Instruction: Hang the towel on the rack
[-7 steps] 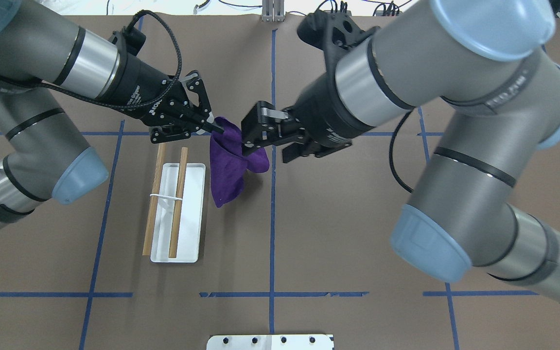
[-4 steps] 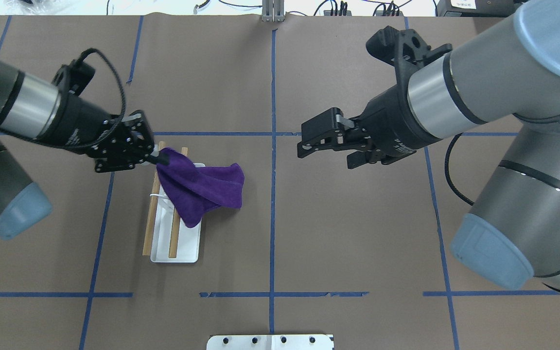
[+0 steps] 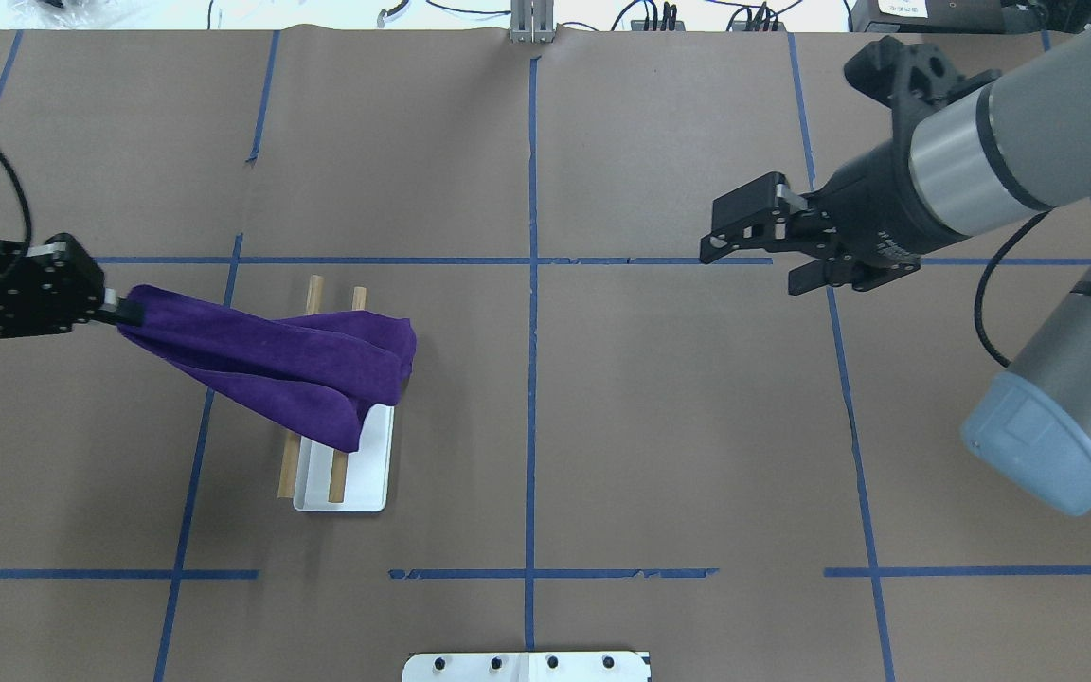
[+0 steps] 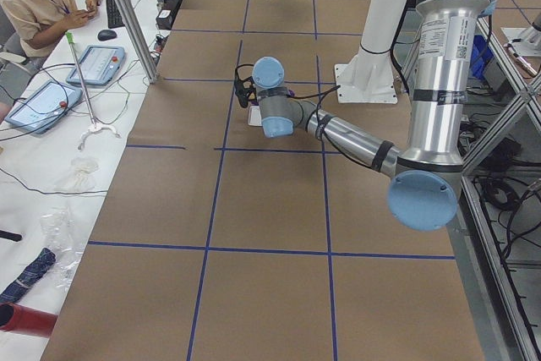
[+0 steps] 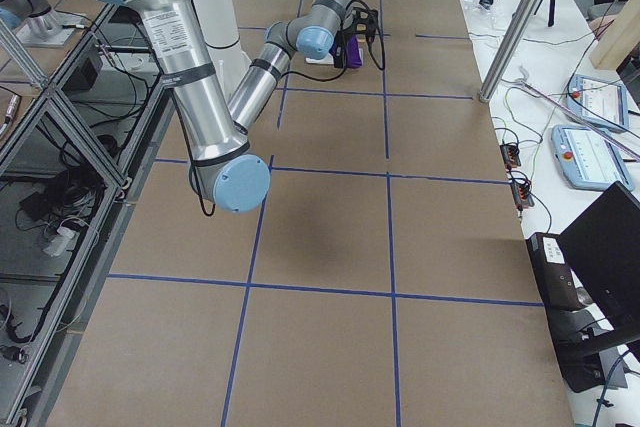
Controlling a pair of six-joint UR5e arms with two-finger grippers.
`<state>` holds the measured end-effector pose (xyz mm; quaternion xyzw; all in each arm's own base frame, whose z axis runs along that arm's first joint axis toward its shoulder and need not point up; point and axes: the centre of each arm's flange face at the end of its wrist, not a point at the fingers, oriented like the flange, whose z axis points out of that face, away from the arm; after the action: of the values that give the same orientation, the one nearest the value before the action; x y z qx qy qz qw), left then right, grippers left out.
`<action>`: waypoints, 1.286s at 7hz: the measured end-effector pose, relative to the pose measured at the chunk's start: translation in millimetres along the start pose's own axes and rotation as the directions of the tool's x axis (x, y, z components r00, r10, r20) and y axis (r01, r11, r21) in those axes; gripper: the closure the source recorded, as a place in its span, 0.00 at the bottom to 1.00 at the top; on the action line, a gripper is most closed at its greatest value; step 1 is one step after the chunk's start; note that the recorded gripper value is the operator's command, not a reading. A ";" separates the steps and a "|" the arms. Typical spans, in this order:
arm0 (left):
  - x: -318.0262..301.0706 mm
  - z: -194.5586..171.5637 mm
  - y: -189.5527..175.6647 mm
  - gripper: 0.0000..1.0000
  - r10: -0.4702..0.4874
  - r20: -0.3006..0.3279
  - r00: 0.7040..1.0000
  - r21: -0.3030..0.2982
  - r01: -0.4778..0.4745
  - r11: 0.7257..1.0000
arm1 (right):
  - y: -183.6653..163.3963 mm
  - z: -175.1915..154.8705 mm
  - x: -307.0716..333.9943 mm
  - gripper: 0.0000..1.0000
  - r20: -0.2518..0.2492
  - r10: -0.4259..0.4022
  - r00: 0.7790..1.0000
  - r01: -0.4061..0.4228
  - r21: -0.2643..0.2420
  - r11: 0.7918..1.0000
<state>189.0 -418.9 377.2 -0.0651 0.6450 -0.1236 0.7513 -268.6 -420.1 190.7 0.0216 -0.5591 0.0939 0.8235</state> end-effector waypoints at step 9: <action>-113.7 -50.7 -60.3 0.00 0.227 0.160 0.961 0.176 -0.254 0.951 | -96.2 -54.0 289.3 0.00 -0.360 -0.195 0.912 0.211 0.006 0.977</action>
<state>117.3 -443.0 493.0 0.0795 0.5793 -0.0888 0.8063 -98.6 -469.2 444.8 0.0806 -0.3926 0.0226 0.9159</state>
